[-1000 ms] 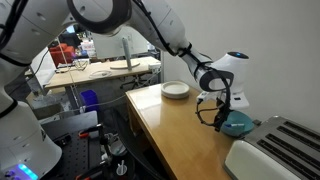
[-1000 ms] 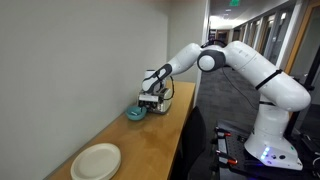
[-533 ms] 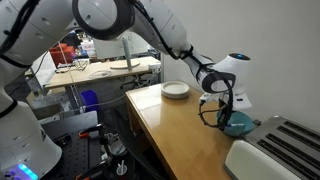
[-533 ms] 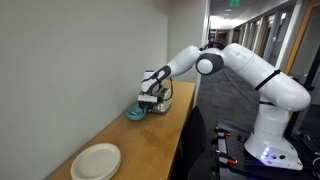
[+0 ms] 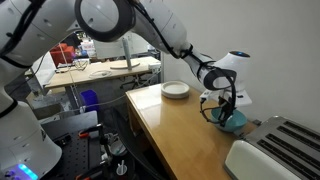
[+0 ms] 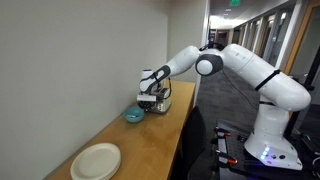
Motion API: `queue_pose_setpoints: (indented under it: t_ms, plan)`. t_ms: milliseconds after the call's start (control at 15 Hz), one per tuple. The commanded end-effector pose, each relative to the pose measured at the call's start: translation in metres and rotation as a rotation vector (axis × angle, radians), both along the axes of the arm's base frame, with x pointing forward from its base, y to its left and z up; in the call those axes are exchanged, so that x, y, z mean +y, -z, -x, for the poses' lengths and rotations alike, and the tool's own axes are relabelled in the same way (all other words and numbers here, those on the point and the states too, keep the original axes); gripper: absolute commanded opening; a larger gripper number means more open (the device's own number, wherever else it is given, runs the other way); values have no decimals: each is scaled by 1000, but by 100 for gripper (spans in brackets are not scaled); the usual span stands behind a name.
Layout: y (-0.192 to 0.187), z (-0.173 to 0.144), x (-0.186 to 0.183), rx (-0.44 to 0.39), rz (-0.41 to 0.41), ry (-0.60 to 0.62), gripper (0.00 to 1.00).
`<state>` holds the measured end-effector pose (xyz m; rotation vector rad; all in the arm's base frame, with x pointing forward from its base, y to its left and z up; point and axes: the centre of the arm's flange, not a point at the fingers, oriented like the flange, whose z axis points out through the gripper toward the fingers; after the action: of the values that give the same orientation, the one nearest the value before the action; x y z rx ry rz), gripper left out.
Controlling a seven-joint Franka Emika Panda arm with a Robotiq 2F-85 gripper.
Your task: Move the blue bowl forward
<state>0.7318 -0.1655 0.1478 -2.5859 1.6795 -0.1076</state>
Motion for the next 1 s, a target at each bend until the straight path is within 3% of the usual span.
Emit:
queue_pose_setpoints:
  t_ms: [0, 933]
  plan:
    - [-6, -12, 12, 44, -10, -50, 1]
    - [0, -8, 28, 45, -1, -59, 1]
